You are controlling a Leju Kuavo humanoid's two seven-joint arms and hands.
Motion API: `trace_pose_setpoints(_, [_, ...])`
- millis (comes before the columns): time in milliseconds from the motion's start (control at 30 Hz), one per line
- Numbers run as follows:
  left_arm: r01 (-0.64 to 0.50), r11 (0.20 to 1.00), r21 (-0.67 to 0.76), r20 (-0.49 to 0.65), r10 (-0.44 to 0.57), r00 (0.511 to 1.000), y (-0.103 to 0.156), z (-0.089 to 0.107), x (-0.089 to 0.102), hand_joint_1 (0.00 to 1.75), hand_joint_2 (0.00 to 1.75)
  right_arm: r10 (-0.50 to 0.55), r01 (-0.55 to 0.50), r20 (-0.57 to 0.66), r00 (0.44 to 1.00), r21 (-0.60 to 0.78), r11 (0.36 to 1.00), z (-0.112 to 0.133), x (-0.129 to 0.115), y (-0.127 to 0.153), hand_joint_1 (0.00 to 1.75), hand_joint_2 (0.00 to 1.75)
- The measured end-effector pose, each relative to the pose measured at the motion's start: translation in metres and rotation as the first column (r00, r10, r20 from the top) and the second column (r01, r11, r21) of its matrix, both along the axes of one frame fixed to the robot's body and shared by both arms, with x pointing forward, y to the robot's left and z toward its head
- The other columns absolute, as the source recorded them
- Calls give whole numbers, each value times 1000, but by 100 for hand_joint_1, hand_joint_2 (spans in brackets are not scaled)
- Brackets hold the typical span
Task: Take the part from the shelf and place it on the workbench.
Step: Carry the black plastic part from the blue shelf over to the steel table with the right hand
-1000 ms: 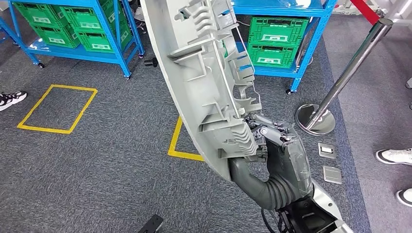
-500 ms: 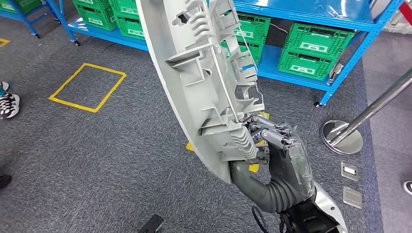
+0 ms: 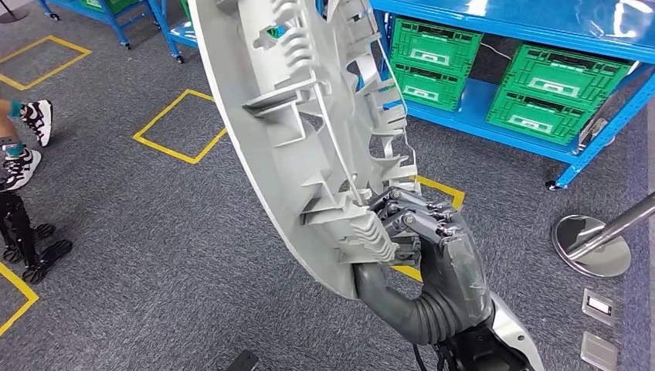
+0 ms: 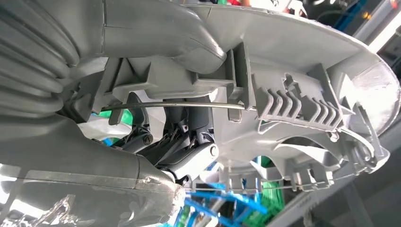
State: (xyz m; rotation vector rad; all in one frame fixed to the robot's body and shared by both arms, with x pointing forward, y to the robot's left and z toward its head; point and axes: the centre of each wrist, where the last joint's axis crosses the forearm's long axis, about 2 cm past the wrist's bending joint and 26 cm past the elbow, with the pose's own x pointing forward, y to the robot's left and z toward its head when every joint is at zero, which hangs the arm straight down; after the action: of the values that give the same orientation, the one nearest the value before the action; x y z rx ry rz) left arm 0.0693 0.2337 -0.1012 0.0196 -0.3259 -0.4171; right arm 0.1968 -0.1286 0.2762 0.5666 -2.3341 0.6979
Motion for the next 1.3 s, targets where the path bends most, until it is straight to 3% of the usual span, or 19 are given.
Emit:
trace_pose_setpoints(433, [-3,1000,12,-2,3,1000,2,-1,-2,0,175,7,-7,10,1000,0,1000,2,-10,4,175,175])
trace_pose_setpoints(700, [0,1000,4,10,0,1000,3,2,13,0,175,29,-29,12,1000,10,1000,5,-3,2,175,175])
trace_pose_setpoints(1300, [1,1000,10,14,-1,1000,7,2,15,0,175,15,-15,15,1000,0,1000,5,5,1,175,175])
